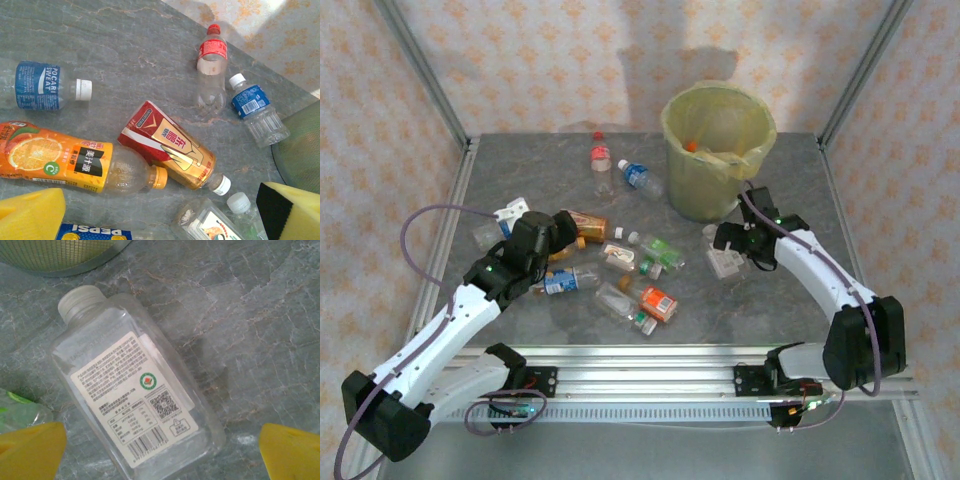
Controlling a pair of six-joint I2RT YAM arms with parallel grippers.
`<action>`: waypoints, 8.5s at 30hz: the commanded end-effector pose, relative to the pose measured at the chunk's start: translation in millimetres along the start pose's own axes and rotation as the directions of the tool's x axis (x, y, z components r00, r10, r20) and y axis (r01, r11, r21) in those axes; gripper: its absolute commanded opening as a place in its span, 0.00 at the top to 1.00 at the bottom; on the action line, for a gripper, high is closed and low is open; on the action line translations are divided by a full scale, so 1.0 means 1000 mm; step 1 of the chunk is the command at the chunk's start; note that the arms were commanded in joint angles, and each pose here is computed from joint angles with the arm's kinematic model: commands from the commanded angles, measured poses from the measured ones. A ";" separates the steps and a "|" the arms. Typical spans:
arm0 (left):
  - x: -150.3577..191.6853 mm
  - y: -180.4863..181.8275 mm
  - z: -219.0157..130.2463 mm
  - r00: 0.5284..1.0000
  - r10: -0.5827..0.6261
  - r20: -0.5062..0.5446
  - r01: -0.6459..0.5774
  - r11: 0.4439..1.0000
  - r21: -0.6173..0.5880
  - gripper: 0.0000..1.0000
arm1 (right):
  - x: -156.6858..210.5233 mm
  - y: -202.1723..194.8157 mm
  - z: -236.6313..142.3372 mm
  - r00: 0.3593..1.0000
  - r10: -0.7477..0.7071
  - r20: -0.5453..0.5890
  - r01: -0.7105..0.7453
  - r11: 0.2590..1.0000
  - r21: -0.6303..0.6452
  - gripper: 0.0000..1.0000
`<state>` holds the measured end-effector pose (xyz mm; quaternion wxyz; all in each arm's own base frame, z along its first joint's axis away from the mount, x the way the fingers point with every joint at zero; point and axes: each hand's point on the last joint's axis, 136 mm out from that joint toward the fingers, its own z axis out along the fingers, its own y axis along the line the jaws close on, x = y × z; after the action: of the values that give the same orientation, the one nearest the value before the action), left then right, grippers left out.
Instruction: Put the plastic bottles in the bin
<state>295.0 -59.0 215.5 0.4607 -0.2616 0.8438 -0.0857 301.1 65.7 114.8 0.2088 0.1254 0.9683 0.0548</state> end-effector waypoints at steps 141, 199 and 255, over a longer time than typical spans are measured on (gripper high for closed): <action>-0.012 -0.004 -0.002 0.999 -0.004 0.039 0.004 1.000 0.008 0.00 | -0.152 0.062 -0.230 0.793 0.014 0.609 0.000 1.000 -0.022 0.45; -0.008 -0.013 0.003 1.000 0.023 0.014 -0.023 0.999 0.035 0.00 | -0.104 0.083 -0.002 0.967 -0.225 -0.121 0.242 0.958 0.152 0.47; 0.112 0.111 0.012 0.774 -0.626 -0.094 0.556 0.743 -0.371 0.00 | -0.135 0.091 -0.177 0.882 -0.145 0.449 0.172 0.985 -0.019 0.01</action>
<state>207.9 -25.5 84.9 0.2566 -0.5458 0.7902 -0.1091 369.4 108.5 328.4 0.4090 0.0397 0.9114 0.0224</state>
